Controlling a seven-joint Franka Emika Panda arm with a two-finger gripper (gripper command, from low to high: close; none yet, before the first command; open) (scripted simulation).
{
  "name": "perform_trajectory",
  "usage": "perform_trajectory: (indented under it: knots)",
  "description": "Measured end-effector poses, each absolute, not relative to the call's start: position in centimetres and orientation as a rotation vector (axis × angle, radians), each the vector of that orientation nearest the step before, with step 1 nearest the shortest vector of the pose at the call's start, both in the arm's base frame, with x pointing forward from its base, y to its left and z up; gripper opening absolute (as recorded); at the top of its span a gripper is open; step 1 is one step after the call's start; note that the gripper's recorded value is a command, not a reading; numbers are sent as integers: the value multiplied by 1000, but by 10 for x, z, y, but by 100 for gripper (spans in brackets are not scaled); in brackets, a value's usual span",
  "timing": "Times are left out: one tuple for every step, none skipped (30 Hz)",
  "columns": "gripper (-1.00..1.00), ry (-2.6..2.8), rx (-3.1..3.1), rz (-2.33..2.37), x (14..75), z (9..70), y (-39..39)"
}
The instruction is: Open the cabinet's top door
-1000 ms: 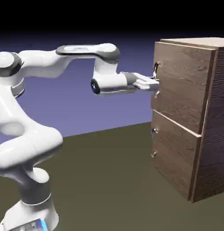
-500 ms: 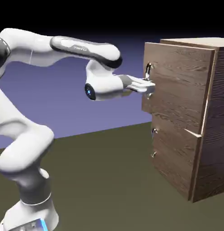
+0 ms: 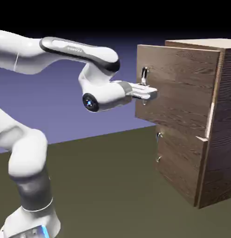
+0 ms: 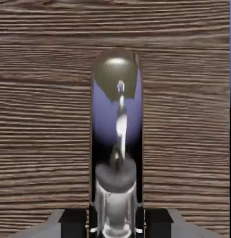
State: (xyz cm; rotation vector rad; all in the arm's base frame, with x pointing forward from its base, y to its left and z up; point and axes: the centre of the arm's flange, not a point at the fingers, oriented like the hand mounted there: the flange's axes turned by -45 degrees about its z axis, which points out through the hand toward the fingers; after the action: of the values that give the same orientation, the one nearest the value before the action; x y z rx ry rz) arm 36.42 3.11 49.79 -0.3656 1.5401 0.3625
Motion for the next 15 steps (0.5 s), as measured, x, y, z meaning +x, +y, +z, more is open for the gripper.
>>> perform_trajectory:
  knots:
    - [-100,1537,-381,378,361,498,26]
    - [-100,1535,-397,394,358,498,21]
    - [-100,1532,-413,409,354,498,16]
    - [-100,1528,-428,425,351,498,11]
    - [-100,1525,-444,440,348,498,5]
    - [-100,1522,-459,456,345,498,0]
    - [-100,1518,-475,472,343,498,-5]
    - [-100,1515,-490,488,340,498,-11]
    - [-100,1511,-505,505,337,498,-17]
    - [-100,1507,-522,521,335,498,-23]
    - [-100,1502,-538,537,332,498,-29]
    - [-100,1498,-555,554,330,498,-35]
    - [-100,1493,-572,572,328,498,-41]
    - [-100,1489,-589,589,325,498,-47]
    - [-100,1483,-607,607,323,498,-54]
